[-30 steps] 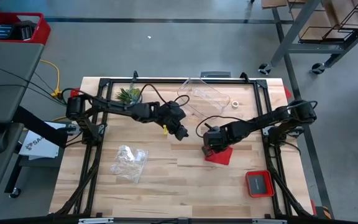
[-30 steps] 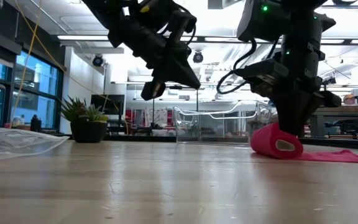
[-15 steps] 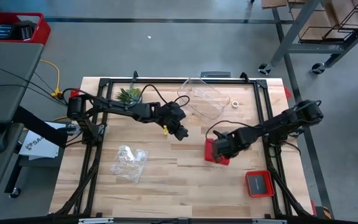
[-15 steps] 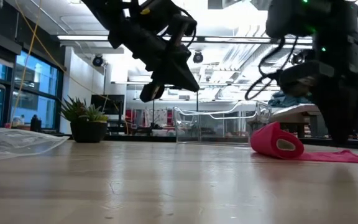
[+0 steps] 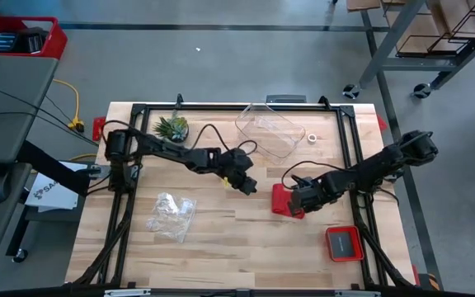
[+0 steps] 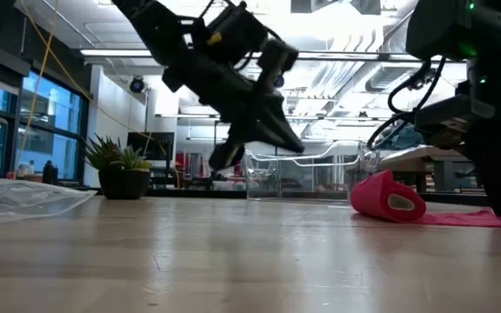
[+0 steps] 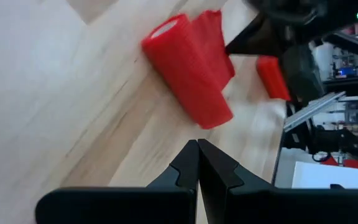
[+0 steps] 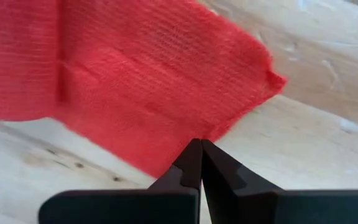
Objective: Roll bandage
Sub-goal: Roll the red bandage
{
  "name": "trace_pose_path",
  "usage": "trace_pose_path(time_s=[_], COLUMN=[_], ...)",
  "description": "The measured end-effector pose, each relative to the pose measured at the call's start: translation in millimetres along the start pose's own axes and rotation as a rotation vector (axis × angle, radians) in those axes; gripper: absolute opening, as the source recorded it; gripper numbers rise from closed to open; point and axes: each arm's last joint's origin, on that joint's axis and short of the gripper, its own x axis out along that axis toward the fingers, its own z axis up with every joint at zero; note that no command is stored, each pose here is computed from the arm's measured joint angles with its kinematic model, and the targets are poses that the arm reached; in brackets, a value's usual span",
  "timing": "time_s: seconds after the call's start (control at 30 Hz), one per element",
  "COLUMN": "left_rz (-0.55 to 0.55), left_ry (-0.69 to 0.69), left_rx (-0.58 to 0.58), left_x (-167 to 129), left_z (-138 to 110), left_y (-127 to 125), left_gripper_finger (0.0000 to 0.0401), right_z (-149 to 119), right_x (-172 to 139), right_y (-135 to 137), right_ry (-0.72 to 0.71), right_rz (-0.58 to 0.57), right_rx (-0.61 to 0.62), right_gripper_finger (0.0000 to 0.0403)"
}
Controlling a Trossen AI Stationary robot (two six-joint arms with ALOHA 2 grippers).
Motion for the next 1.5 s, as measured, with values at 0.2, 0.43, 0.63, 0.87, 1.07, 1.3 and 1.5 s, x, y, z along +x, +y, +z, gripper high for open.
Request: trace_pose_path(time_s=[0.2, 0.43, 0.63, 0.87, 1.07, 1.3, 1.5], left_rz=[0.032, 0.011, 0.007, 0.017, 0.079, 0.156, 0.01], left_ry=[0.003, -0.024, 0.02, 0.046, 0.027, 0.03, 0.002], left_rx=[-0.051, -0.055, -0.052, -0.042, -0.014, 0.03, 0.105], left_x=[17.0, 25.9, 48.1, 71.5, 81.3, 84.1, 90.6], left_z=[-3.3, -0.5, 2.2, 6.3, 15.8, 19.9, 30.8], left_y=[14.4, 18.4, 19.9, 8.9, 4.2, -1.4, -21.1], left_gripper_finger=[0.0, 0.0, 0.0, 0.0, 0.0, 0.0, 0.0], right_z=[0.8, 1.6, 3.6, 3.6, 3.6, 3.6, 4.1], right_x=[0.0, 0.1, 9.4, 10.4, 10.6, 10.9, 1.1], right_y=[1.5, 0.6, -5.1, -4.4, -3.7, -3.6, -5.9], right_ry=[-0.026, -0.054, -0.058, -0.053, -0.052, -0.052, -0.099], right_rz=[0.014, 0.005, 0.043, 0.06, 0.066, 0.068, 0.076], right_rx=[-0.005, 0.005, 0.074, 0.094, 0.094, 0.094, 0.095], right_gripper_finger=[0.0, 0.0, 0.0, 0.0, 0.0, 0.0, 0.0])
